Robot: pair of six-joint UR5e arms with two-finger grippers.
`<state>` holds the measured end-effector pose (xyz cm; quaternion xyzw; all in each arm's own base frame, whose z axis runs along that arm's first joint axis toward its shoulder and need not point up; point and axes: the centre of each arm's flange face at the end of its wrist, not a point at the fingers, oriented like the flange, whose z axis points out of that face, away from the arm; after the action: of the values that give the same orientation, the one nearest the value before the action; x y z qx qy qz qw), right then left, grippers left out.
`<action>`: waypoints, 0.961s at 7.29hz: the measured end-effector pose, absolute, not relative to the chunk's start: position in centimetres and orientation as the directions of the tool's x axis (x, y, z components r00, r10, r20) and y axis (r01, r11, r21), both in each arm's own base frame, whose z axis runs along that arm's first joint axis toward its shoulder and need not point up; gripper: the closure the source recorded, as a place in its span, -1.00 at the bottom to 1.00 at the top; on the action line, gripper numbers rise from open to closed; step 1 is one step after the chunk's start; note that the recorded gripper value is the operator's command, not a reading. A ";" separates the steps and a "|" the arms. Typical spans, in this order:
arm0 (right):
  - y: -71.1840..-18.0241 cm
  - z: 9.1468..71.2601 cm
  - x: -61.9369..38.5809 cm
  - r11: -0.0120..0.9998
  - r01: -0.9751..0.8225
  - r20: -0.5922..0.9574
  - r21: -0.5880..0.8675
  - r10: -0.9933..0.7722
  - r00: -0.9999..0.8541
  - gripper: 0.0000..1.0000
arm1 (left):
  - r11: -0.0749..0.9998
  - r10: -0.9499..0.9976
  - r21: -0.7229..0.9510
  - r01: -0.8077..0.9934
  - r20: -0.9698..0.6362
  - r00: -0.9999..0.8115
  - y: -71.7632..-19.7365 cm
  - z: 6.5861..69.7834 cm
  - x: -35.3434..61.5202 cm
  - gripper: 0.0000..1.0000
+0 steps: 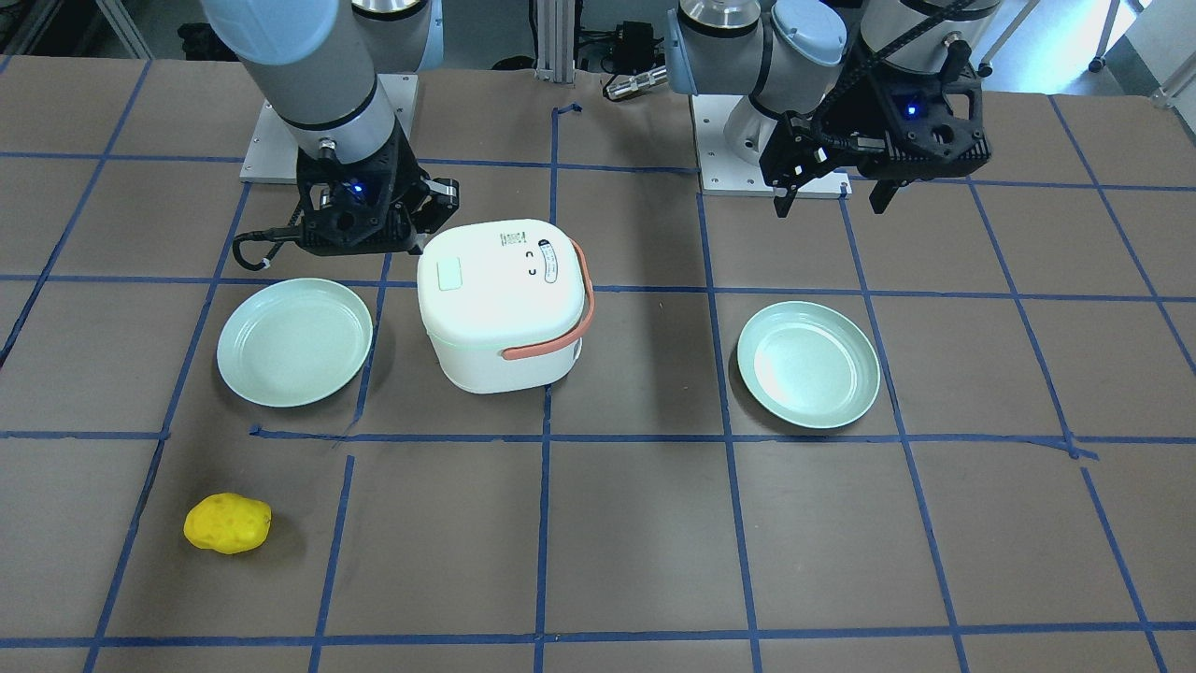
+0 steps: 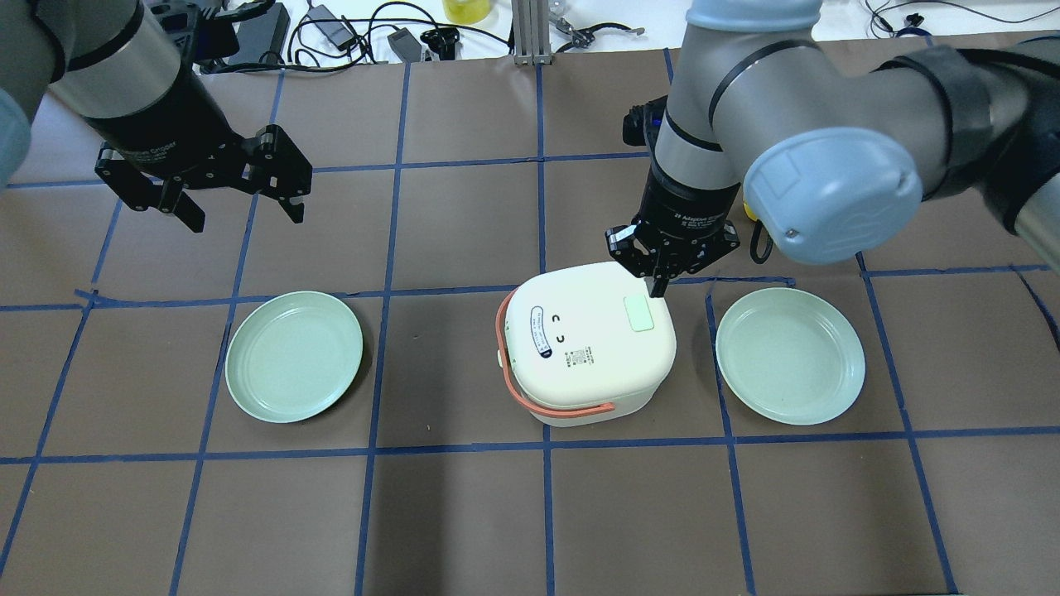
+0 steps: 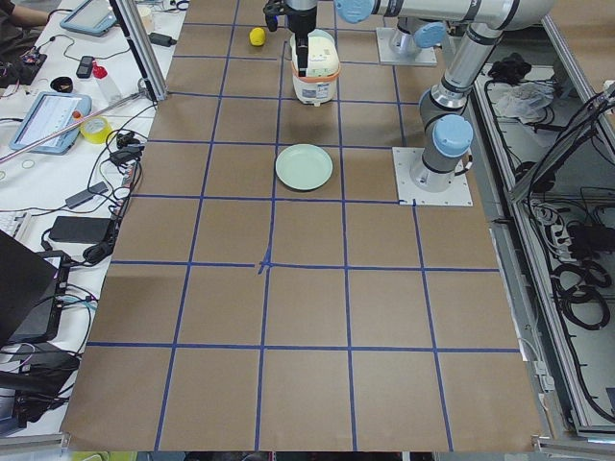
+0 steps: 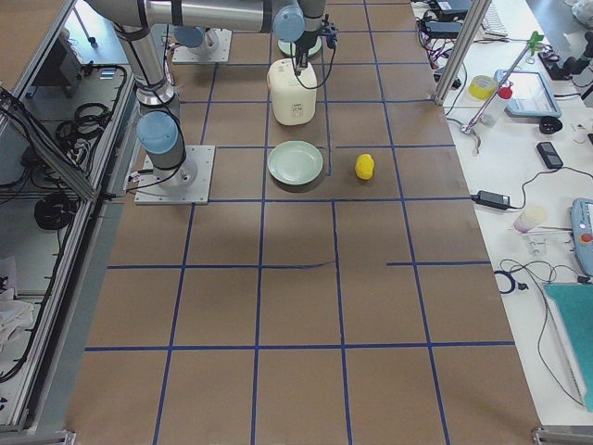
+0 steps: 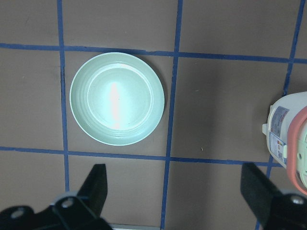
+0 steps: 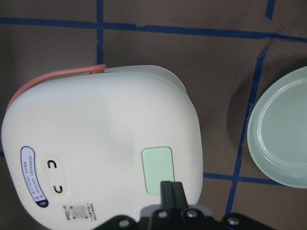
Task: Press rice cooker button
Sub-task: 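Move the right gripper over the rice cooker's green button, then press down on the green button with the closed right gripper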
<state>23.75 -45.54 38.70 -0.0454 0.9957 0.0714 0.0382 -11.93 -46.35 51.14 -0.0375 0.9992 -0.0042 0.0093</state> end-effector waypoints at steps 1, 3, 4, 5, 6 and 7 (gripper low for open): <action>-45.1 37.3 24.2 0.986 -0.108 -0.084 0.130 -0.097 -0.992 0.95 | 0.997 -0.075 -0.009 -0.075 -0.018 -0.997 -46.4 51.1 -11.9 -1.00; -44.9 36.1 24.5 0.987 -0.120 -0.081 0.105 -0.111 -0.990 0.92 | 0.997 -0.075 -0.009 -0.075 -0.018 -0.997 -46.4 51.1 -11.9 -1.00; -44.9 35.9 24.6 0.988 -0.121 -0.079 0.100 -0.114 -0.990 0.90 | 0.997 -0.075 -0.009 -0.075 -0.018 -0.997 -46.3 51.1 -11.9 -1.00; -44.9 35.8 24.6 0.988 -0.122 -0.078 0.099 -0.114 -0.990 0.89 | 0.997 -0.075 -0.009 -0.075 -0.018 -0.997 -46.4 51.1 -11.9 -1.00; -44.9 35.8 24.6 0.988 -0.122 -0.078 0.099 -0.115 -0.990 0.89 | 0.997 -0.076 -0.009 -0.075 -0.018 -0.997 -46.3 51.1 -11.9 -1.00; -44.9 35.8 24.6 0.988 -0.122 -0.078 0.099 -0.115 -0.990 0.89 | 0.997 -0.076 -0.009 -0.076 -0.018 -0.997 -46.4 51.1 -11.9 -1.00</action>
<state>24.57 -44.89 35.78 -0.0594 0.9962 0.0519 0.0359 -11.93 -46.35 51.14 -0.0379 0.9992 -0.0043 0.0093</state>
